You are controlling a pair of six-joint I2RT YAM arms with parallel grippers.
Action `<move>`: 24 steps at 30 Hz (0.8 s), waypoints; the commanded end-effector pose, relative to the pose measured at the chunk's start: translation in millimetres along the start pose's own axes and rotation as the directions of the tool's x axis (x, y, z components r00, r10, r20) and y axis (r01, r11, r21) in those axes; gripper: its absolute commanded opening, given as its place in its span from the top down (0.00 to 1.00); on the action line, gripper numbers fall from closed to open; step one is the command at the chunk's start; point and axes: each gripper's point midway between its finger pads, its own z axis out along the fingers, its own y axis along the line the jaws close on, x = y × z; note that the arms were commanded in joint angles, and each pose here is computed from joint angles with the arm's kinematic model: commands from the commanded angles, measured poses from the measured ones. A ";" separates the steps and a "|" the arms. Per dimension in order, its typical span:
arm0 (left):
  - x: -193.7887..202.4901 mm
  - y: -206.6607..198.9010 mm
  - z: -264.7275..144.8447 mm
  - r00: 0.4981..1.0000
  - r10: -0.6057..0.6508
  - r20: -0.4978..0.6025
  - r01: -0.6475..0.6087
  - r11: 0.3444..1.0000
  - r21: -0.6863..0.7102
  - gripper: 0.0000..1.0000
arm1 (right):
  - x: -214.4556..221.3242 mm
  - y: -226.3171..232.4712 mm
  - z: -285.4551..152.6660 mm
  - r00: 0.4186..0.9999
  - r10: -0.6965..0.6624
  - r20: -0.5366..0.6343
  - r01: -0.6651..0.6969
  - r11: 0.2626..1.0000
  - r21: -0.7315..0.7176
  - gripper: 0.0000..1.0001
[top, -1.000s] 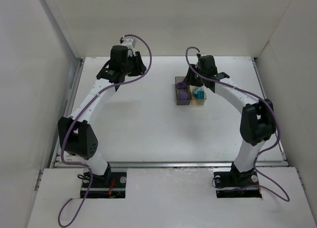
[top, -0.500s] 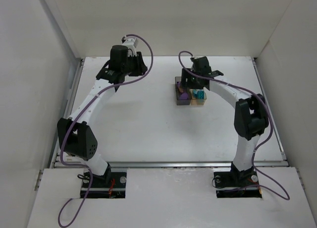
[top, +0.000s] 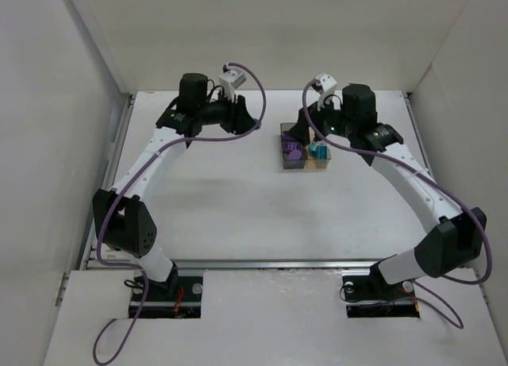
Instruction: Sort the legos into containers by color
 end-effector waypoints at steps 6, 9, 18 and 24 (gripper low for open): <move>-20.9 -95.2 -36.9 0.998 0.002 0.055 -0.035 0.803 0.595 1.00 | 2.4 79.1 -9.6 0.978 -0.199 0.061 0.208 0.951 -0.228 0.41; -23.3 -103.5 -32.4 0.982 0.134 0.133 -0.186 0.796 0.576 1.00 | 4.7 75.7 -3.3 0.998 -0.052 0.028 0.058 0.965 -0.254 0.41; 6.1 -79.9 -31.1 0.780 0.606 0.158 -0.619 0.707 0.342 1.00 | -7.5 49.3 -16.4 0.963 0.263 -0.060 -0.260 0.850 -0.458 0.21; -1.2 -85.3 -46.3 0.514 0.807 0.291 -0.851 0.523 0.052 1.00 | -15.4 82.4 -15.6 0.960 0.250 -0.123 -0.274 0.767 -0.579 0.18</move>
